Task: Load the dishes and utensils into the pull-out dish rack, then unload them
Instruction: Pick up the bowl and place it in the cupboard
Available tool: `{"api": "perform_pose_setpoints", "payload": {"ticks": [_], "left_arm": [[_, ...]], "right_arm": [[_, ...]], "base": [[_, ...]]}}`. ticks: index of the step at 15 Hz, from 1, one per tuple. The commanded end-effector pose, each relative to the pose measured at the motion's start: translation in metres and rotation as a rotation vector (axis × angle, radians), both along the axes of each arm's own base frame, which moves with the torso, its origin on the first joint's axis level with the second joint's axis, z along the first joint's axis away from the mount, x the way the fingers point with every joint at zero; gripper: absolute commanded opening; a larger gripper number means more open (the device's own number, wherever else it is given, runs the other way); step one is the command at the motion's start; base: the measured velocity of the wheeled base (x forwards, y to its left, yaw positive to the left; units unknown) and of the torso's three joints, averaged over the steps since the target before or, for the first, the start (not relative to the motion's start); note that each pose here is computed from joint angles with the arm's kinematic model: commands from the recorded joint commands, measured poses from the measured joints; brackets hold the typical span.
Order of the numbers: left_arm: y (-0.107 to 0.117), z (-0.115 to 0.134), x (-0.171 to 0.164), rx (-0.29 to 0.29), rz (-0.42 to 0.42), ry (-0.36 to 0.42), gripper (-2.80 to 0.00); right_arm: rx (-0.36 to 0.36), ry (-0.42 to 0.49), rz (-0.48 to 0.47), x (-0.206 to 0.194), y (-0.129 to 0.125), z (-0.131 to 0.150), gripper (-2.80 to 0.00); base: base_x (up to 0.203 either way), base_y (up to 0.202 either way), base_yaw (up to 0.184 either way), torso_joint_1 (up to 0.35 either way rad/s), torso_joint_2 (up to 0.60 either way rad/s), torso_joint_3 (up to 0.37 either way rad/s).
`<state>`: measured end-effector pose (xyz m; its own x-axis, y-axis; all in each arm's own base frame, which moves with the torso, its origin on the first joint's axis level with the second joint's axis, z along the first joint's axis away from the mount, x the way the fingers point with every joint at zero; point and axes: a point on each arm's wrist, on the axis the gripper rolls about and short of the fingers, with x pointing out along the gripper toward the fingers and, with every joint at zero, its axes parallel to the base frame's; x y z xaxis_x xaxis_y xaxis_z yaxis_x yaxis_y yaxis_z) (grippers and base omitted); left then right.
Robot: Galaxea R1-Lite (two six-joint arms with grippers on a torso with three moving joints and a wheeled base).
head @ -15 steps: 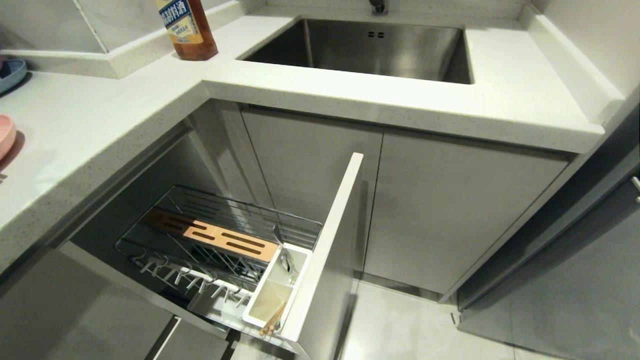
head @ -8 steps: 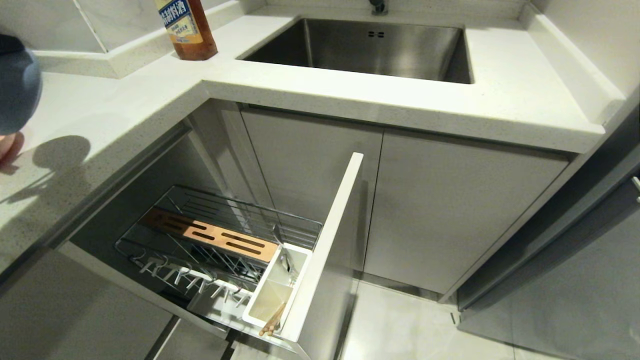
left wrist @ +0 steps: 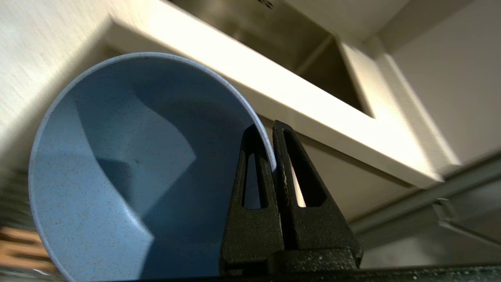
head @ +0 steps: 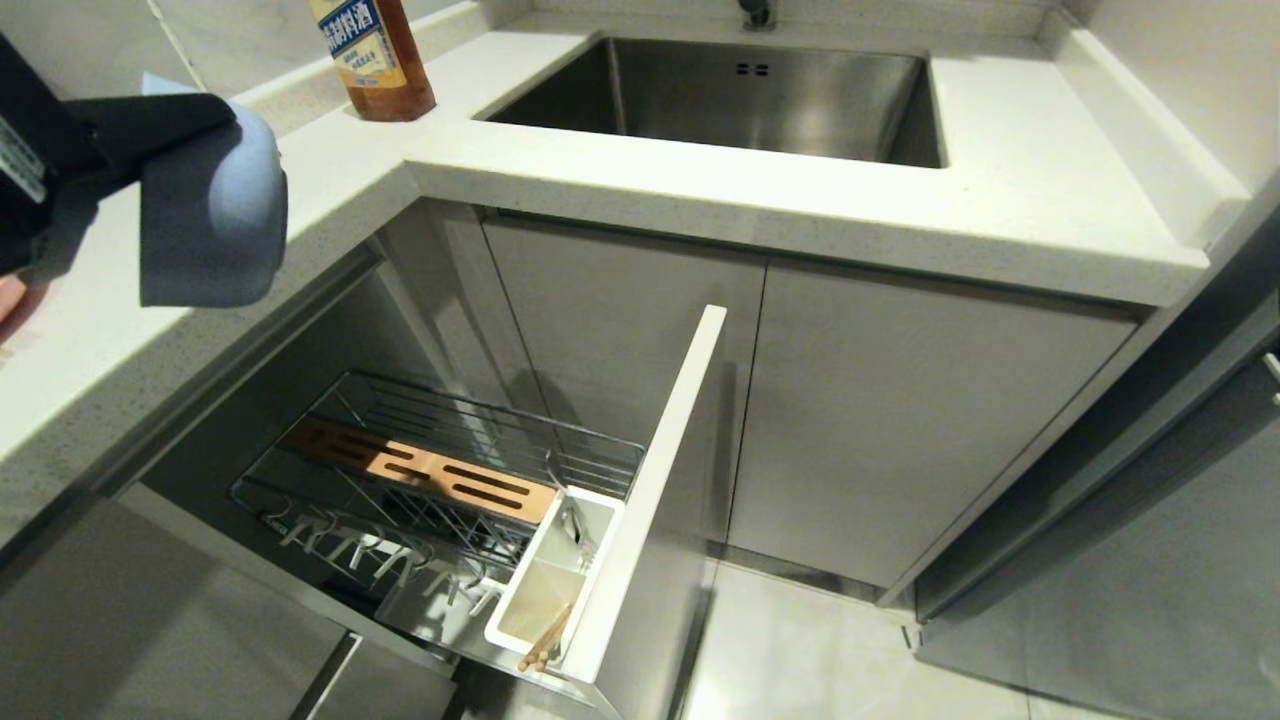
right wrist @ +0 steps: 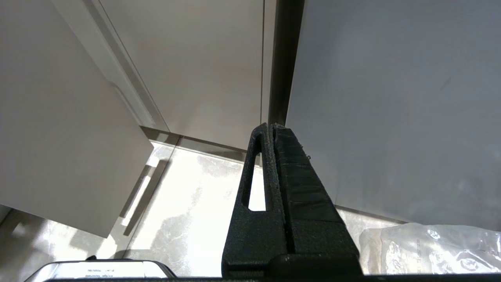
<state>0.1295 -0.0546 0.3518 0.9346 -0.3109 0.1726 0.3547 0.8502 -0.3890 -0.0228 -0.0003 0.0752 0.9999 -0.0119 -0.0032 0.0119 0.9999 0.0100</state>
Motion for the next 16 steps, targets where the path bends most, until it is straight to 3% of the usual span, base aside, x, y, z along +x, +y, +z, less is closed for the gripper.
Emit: {"api": "perform_pose_setpoints", "payload": {"ticks": [1,5,6,8,11,13,16], "left_arm": [[0.000,-0.009,-0.008,-0.048,-0.039,0.019,-2.80],[-0.007,-0.042,0.005,-0.113,-0.056,-0.019,-2.80],[-0.010,-0.051,0.012,-0.154,-0.064,-0.033,-2.80],[-0.016,-0.071,0.024,-0.210,-0.075,0.006,-2.80],[-0.024,-0.089,0.042,-0.228,-0.050,0.054,-2.80],[-0.034,-0.101,0.059,-0.231,0.009,0.087,-2.80],[-0.052,-0.111,0.076,-0.292,0.014,0.090,-2.80]], "right_arm": [[0.000,0.002,0.000,0.000,0.000,0.000,-2.80],[0.000,0.001,0.000,0.000,0.000,0.000,-2.80],[0.001,0.001,0.001,0.000,0.000,0.000,-2.80],[-0.001,0.001,0.000,0.000,0.000,0.000,-2.80],[0.000,0.001,0.001,0.000,0.000,0.000,-2.80],[-0.001,0.001,0.000,0.000,0.000,0.000,-2.80],[0.000,0.001,0.000,0.000,0.000,0.000,-2.80]], "base": [[0.000,0.000,0.000,0.000,0.00,0.000],[0.000,0.000,0.000,0.000,0.00,0.000],[0.000,0.000,0.000,0.000,0.00,0.000],[0.000,0.000,0.000,0.000,0.00,0.000],[0.000,0.000,0.000,0.000,0.00,0.000],[0.000,0.000,0.000,0.000,0.00,0.000],[0.000,0.000,0.000,0.000,0.00,0.000]]}}
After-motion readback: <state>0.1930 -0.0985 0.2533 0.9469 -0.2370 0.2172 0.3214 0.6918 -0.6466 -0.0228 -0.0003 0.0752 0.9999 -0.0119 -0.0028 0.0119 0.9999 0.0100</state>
